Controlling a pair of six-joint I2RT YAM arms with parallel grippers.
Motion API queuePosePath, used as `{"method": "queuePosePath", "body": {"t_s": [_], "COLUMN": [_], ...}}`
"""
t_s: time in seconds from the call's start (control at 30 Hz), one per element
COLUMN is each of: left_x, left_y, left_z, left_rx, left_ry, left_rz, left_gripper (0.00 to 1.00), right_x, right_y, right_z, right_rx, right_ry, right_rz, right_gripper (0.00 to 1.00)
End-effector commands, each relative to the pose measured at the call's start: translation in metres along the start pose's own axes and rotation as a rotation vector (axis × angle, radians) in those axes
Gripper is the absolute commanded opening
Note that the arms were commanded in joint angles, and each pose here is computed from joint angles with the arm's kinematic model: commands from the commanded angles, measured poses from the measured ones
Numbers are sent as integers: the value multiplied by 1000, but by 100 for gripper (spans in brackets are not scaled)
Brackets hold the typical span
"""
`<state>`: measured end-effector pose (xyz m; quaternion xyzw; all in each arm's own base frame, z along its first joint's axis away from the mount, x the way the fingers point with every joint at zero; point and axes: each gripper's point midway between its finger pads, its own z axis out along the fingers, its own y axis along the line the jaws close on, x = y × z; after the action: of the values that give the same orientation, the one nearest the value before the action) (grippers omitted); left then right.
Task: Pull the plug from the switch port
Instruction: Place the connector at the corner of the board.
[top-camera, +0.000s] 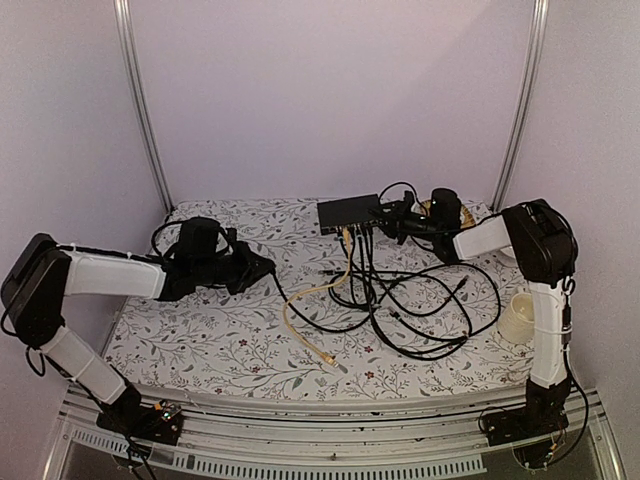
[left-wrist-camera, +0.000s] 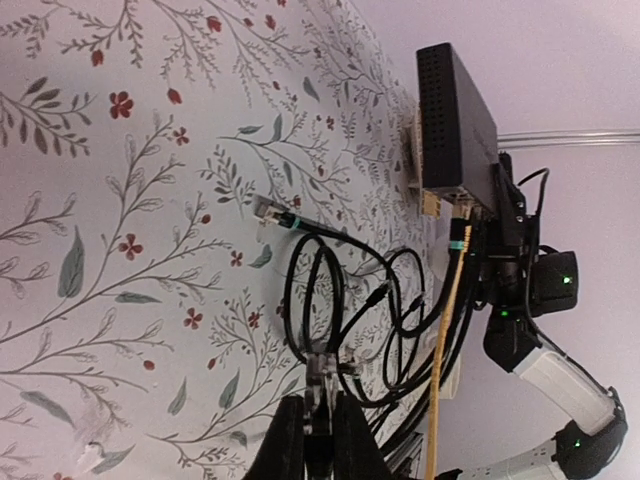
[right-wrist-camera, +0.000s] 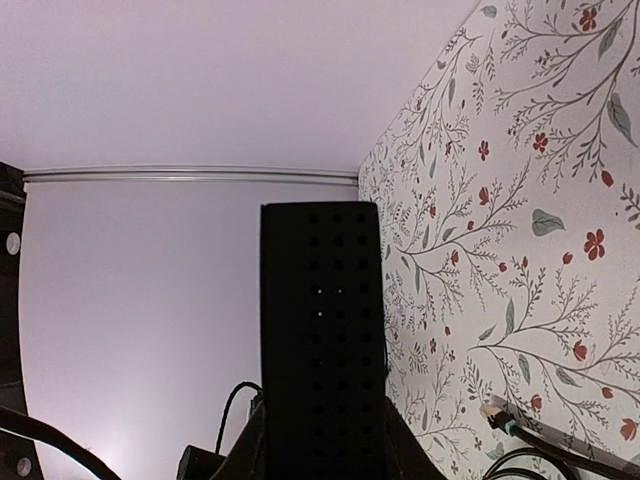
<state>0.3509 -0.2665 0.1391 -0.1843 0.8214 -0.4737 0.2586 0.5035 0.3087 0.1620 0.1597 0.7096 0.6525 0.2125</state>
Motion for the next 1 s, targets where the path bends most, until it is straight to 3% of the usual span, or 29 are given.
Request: {"method": "queuePosePath", "body": {"t_s": [0.0,0.33,0.97], "left_x": [2,-65,-183], "left_y": [38,19,-25], "left_z": [-19,-75,-170], "left_rx": [-215,-285,-343], "left_ry": [28,-241,-625], "left_rz": [44,87,149], "left_gripper": [0,0,0], "right_x": [-17,-12,9], "right_y": [83,79,64], "right_z": [-11,-21,-41], "right_rx": [-174,-155,-106], "right_ry": [-42,-48,-38], "right_rz": [-105,-126,-153], "right_gripper": [2,2,2]}}
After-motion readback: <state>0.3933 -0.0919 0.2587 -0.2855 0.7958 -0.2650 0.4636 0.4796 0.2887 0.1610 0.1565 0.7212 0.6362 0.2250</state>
